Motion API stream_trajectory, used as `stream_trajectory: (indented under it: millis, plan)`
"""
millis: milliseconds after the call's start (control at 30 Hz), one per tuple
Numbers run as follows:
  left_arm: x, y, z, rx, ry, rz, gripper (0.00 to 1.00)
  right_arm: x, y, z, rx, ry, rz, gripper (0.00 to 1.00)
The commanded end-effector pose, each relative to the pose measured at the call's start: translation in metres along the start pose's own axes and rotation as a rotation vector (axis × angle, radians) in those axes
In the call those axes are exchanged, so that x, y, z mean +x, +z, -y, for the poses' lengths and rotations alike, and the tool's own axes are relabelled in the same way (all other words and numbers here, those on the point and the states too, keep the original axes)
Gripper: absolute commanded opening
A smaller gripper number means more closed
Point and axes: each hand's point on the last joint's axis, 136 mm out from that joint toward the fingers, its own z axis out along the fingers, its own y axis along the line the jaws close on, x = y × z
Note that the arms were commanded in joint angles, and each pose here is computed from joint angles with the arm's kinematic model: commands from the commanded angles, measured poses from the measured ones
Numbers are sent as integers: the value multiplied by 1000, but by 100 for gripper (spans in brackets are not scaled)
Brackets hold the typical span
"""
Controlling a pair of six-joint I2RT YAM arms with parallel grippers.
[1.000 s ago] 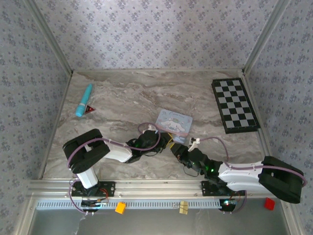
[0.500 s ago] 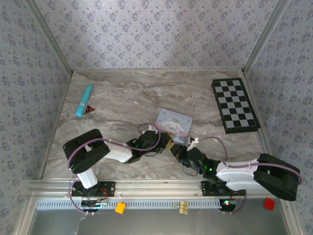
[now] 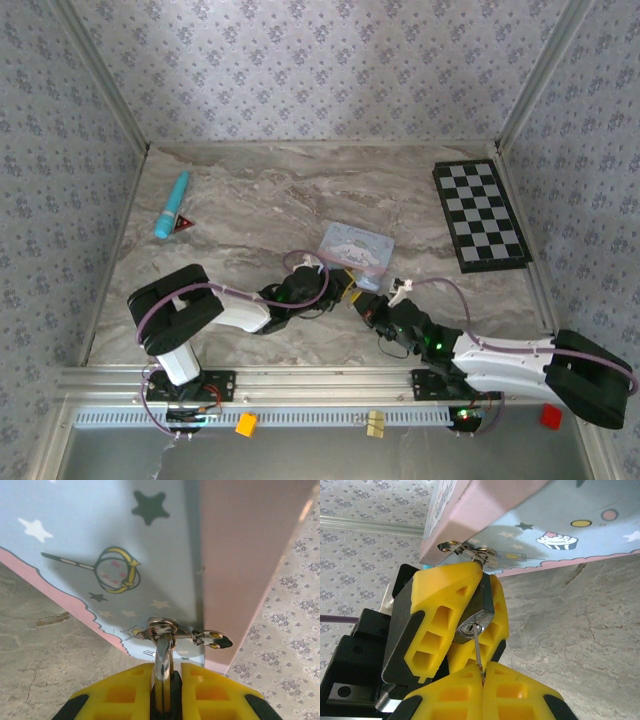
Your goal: Unlock the padlock with the key
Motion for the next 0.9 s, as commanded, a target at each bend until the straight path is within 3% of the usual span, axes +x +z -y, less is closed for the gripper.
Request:
stream_trajectory:
  millis: [0, 433, 867]
  plan:
    - [-5, -6, 26, 80, 10, 37, 0, -9, 0, 0, -6, 16, 37, 0]
    - [-6, -8, 23, 115, -1, 32, 0, -35, 1, -10, -67, 26, 48, 0]
    - [11, -6, 37, 154, 28, 19, 0, -31, 12, -32, -124, 37, 21, 0]
